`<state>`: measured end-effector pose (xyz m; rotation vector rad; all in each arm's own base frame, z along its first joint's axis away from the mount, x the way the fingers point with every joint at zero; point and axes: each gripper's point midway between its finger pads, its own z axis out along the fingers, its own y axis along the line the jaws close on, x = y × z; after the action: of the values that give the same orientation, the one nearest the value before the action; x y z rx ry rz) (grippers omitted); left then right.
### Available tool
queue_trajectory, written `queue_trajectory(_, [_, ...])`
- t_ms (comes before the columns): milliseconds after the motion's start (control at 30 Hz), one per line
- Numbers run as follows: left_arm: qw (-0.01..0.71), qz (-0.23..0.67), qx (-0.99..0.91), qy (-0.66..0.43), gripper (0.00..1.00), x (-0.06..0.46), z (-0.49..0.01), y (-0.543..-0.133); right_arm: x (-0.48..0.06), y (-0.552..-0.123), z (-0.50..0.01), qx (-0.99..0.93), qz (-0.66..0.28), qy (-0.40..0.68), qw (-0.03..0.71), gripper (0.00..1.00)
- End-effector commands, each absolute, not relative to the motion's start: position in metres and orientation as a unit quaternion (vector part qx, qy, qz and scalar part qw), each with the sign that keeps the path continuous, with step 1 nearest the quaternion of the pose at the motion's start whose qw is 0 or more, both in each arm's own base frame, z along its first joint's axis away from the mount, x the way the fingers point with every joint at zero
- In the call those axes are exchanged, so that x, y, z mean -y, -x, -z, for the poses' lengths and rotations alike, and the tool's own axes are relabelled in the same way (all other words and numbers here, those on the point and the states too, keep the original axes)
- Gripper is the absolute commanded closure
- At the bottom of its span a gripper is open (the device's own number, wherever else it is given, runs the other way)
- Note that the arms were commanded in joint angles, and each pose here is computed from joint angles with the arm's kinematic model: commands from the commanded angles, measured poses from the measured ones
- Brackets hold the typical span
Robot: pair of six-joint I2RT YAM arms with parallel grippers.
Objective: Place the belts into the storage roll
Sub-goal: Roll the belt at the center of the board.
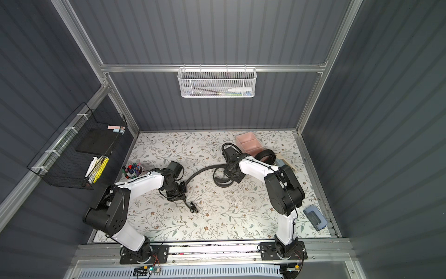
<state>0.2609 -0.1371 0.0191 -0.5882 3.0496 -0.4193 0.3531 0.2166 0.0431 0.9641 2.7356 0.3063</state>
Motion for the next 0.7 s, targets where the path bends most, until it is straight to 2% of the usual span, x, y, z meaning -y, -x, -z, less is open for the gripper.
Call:
queue_trajectory(0, [-0.012,0.119,-0.972,0.202,0.87,0.135,-0.014,-0.244,-0.209,-0.355,-0.045,-0.902,-0.108,-0.402,0.117,1.0])
queue_trajectory(67, [-0.013,0.118,-0.973,0.197,0.82,0.136,-0.014,-0.243,-0.209,-0.353,-0.045,-0.902,-0.106,-0.403,0.112,1.0])
queue_trajectory(167, [-0.013,0.111,-0.976,0.186,0.61,0.135,-0.017,-0.243,-0.208,-0.351,-0.046,-0.907,-0.094,-0.396,0.107,1.0])
queue_trajectory(233, [-0.008,0.106,-0.979,0.174,0.51,0.134,-0.022,-0.246,-0.206,-0.349,-0.045,-0.908,-0.087,-0.396,0.106,1.0])
queue_trajectory(467, [0.016,0.103,-0.985,0.135,0.36,0.137,-0.046,-0.265,-0.218,-0.351,-0.033,-0.916,-0.108,-0.375,0.094,1.0])
queue_trajectory(533, [0.022,0.101,-0.987,0.122,0.34,0.138,-0.052,-0.269,-0.221,-0.351,-0.031,-0.918,-0.115,-0.368,0.09,0.89])
queue_trajectory(667, [0.029,0.099,-0.989,0.103,0.33,0.139,-0.059,-0.276,-0.219,-0.35,-0.037,-0.923,-0.113,-0.352,0.105,0.59])
